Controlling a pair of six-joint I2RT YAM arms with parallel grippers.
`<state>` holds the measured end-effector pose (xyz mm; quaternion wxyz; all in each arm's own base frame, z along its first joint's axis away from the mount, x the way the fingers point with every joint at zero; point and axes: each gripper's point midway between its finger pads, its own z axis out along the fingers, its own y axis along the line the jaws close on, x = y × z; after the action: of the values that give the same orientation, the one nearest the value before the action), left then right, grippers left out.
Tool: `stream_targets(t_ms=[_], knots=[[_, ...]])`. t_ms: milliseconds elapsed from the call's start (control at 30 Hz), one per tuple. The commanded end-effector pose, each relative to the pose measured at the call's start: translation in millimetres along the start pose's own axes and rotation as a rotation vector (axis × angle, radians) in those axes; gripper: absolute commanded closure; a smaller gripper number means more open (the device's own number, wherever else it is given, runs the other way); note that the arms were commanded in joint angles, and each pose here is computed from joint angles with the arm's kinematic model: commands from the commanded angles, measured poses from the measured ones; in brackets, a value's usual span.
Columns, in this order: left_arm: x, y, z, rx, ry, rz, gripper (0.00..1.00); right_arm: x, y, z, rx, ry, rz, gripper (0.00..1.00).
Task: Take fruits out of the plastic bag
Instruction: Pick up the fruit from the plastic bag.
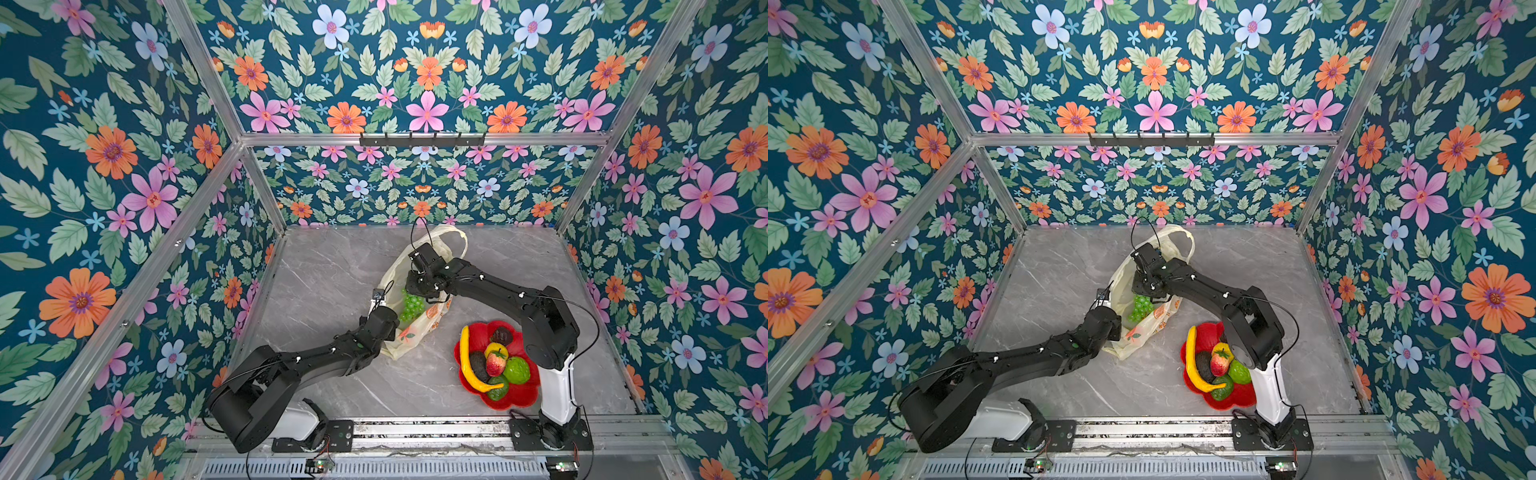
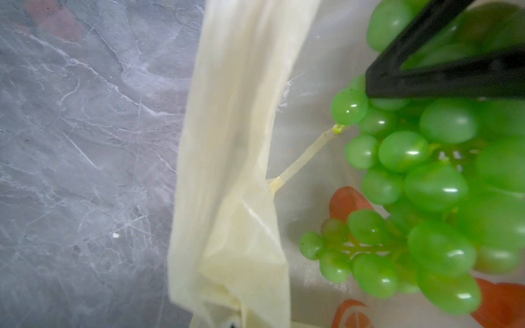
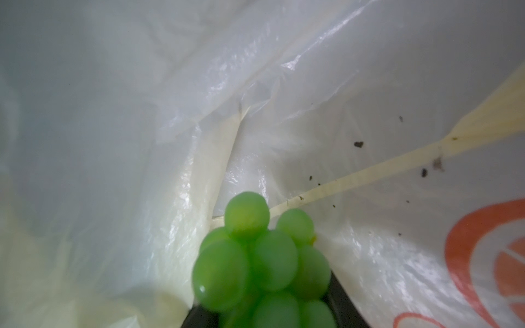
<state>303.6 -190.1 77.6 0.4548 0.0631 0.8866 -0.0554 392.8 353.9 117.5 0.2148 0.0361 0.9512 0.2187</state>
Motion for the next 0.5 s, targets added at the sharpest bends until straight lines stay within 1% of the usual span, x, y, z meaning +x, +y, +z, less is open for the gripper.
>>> stream_targets(t_ms=[0, 100, 233, 467], knots=[[0.8, -0.8, 2.0, -0.001, 0.009, 0.007, 1.0, -4.6, 19.8, -3.2, -0.057, -0.023, -0.038, 0.59], [6.1, 2.8, 8.4, -0.027, 0.045, 0.009, 1.0, -4.4, 29.3, -9.1, -0.067, -0.035, -0.067, 0.59], [11.8, 12.8, 14.6, -0.054, 0.078, -0.015, 1.0, -9.5, 29.2, -23.4, -0.068, -0.061, -0.066, 0.59], [13.6, 22.2, 16.4, -0.081, 0.091, -0.037, 1.0, -20.8, 37.8, -54.3, -0.107, -0.119, -0.095, 0.59]])
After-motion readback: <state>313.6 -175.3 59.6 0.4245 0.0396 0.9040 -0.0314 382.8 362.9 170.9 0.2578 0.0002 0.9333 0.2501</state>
